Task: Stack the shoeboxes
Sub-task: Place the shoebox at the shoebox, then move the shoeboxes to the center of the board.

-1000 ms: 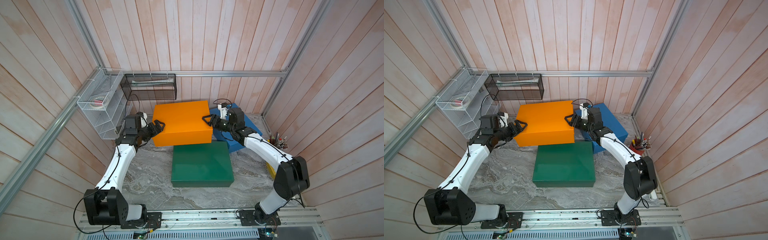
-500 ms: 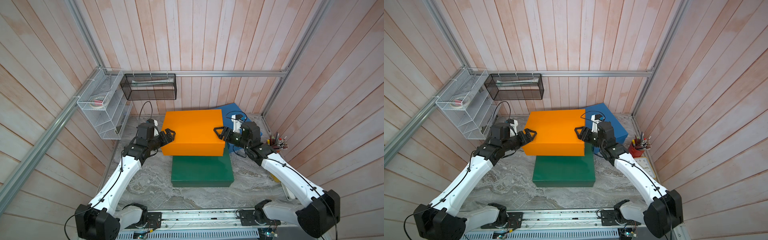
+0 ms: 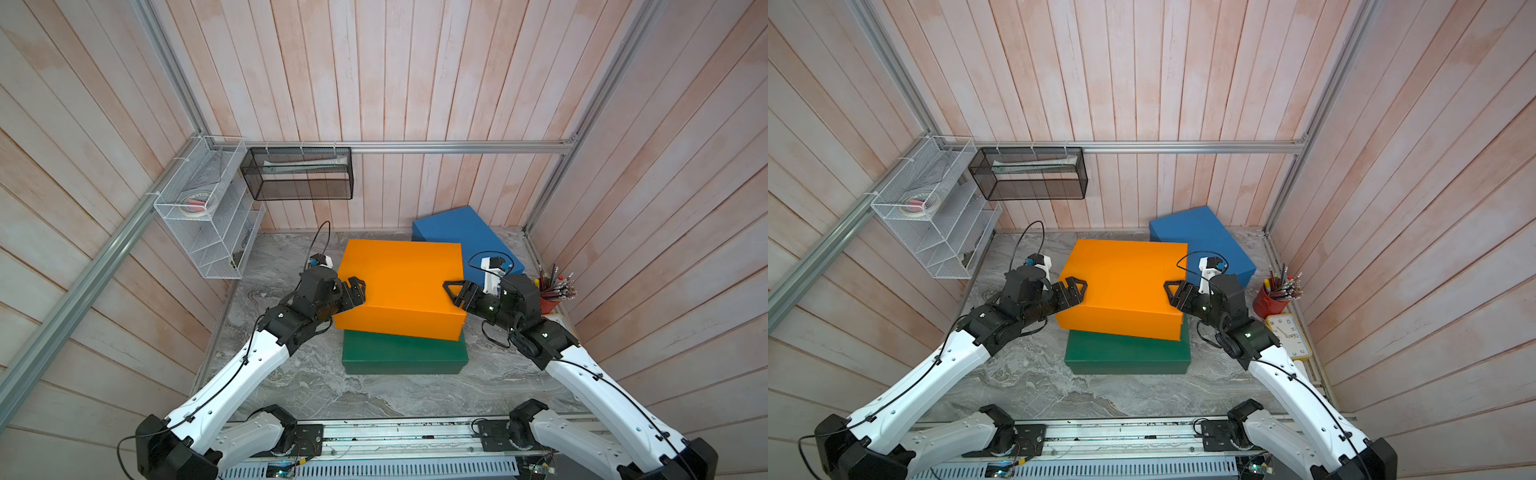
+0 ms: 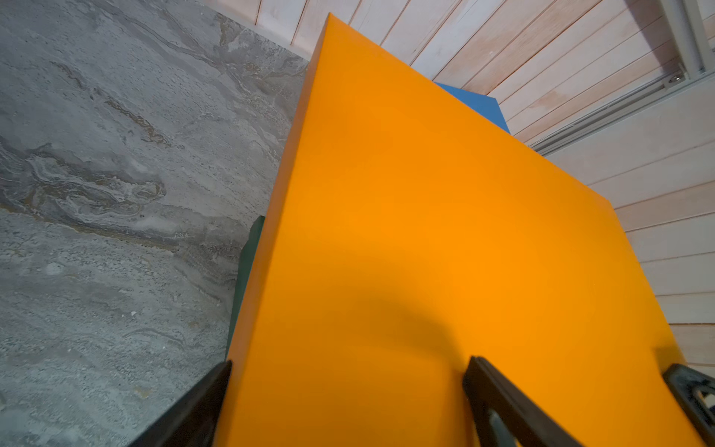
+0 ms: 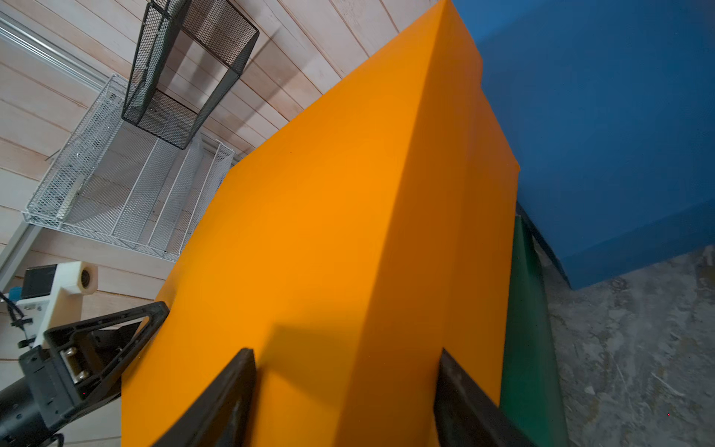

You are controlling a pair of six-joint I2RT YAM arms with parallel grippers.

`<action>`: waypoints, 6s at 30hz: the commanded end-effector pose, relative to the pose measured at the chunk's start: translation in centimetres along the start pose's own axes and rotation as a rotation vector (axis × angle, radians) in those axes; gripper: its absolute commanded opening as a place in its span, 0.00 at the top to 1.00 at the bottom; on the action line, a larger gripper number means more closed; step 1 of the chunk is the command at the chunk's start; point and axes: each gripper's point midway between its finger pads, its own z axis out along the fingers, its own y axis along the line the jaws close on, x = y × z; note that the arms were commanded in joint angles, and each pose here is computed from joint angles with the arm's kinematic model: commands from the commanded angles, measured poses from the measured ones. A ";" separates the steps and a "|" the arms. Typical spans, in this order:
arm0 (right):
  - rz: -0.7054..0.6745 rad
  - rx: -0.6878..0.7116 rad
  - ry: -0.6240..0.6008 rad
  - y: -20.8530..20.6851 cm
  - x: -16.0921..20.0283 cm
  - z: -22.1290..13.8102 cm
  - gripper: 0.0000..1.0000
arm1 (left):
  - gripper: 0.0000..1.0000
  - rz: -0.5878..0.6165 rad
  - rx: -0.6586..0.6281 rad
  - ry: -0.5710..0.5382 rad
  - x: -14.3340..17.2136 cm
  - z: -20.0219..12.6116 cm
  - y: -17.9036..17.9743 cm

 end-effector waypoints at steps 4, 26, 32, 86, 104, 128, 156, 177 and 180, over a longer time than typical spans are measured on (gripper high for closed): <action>-0.122 -0.276 0.280 5.8 6.8 -1.0 0.29 | 0.06 0.003 0.381 0.230 6.4 -2.7 -10.2; -0.129 -0.214 0.224 3.7 6.5 -2.7 0.29 | 0.07 0.062 0.377 0.268 10.4 -5.3 -11.2; -0.194 -0.207 0.166 4.2 5.2 -3.8 0.28 | 0.07 0.120 0.379 0.265 11.2 -6.5 -12.9; -0.156 -0.024 0.190 -3.1 3.2 -2.6 0.09 | 0.00 0.146 0.330 0.231 5.1 -7.3 -7.3; -0.124 -0.003 0.208 -4.6 4.1 -2.3 0.15 | 0.00 0.161 0.231 0.192 2.8 -10.2 -3.6; -0.225 -0.028 0.124 -2.2 -1.3 -3.6 0.03 | 0.00 0.079 0.255 0.165 -0.4 -5.6 -0.7; 0.480 -0.083 0.086 -13.6 2.9 -2.8 0.76 | 0.50 -0.558 0.171 0.244 4.7 -0.2 12.4; 0.547 -0.007 0.266 -14.6 9.5 1.1 0.87 | 0.57 -0.561 0.172 0.427 11.0 5.3 11.3; 0.542 -0.022 0.287 -13.7 10.1 2.0 0.86 | 0.57 -0.537 0.167 0.423 10.4 5.6 11.3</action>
